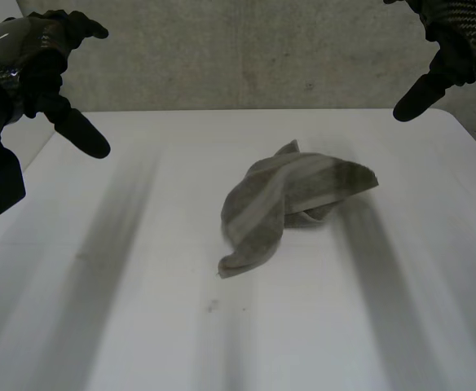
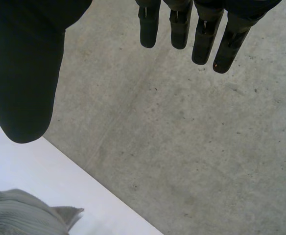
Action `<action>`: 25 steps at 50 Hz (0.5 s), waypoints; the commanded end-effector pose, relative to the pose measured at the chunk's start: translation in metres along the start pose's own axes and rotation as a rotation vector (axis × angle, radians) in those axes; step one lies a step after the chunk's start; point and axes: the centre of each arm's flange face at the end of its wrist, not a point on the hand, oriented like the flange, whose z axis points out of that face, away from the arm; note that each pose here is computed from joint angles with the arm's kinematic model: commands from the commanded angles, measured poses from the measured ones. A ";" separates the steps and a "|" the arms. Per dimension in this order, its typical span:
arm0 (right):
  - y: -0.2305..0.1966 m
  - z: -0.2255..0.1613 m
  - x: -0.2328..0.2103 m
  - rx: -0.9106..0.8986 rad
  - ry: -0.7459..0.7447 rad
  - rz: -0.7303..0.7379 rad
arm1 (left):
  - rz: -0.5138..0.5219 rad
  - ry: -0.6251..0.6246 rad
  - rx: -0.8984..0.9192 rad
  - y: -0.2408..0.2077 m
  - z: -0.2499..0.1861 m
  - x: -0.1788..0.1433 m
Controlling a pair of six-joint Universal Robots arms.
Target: Fold the towel.
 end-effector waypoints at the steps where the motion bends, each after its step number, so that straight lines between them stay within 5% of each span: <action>1: 0.004 0.002 -0.001 -0.009 -0.008 0.004 | 0.001 0.005 -0.003 0.001 -0.001 0.001; 8: 0.022 0.014 -0.006 -0.061 -0.031 0.004 | 0.005 0.013 -0.011 0.006 0.001 0.002; 25: 0.151 0.091 -0.044 -0.283 -0.138 -0.018 | 0.016 0.005 -0.126 0.054 0.044 0.004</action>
